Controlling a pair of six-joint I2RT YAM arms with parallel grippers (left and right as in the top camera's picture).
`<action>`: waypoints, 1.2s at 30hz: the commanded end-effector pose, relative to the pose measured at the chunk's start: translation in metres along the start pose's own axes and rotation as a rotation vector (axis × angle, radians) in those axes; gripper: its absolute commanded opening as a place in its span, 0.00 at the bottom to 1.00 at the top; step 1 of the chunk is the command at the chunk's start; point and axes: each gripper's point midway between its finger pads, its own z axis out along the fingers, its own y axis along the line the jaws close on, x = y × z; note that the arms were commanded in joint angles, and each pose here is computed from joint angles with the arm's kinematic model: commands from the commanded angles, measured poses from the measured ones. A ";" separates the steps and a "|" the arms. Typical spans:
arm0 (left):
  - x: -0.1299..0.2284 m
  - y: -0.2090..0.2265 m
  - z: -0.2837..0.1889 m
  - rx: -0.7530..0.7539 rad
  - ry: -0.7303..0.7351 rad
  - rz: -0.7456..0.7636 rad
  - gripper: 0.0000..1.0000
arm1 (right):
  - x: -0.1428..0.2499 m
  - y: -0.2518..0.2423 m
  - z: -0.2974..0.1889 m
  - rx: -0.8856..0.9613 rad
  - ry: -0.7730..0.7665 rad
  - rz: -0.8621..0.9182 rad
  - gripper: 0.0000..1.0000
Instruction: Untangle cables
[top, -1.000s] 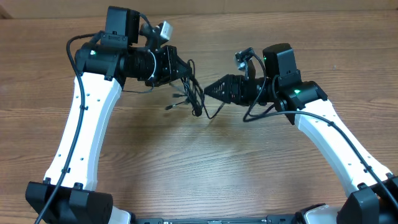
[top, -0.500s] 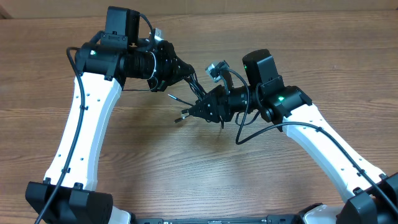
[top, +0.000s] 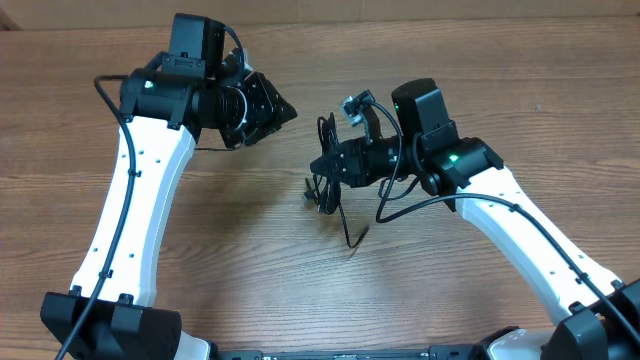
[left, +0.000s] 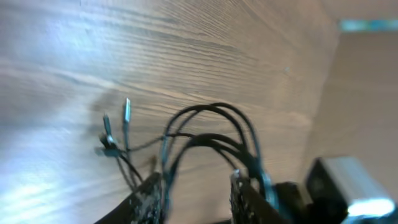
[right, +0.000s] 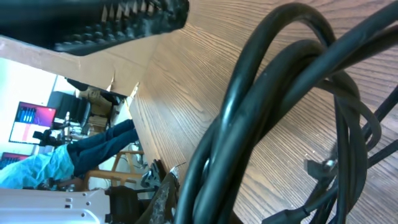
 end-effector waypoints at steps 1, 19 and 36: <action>0.019 0.001 0.009 0.041 0.087 0.149 0.35 | -0.022 0.035 -0.029 -0.063 -0.077 -0.074 0.04; 0.042 -0.006 0.101 0.238 0.094 0.259 0.48 | -0.028 0.041 -0.047 -0.103 -0.104 -0.076 0.04; 0.074 -0.021 0.126 0.326 0.224 0.336 0.31 | -0.024 0.039 -0.047 -0.098 -0.092 -0.059 0.04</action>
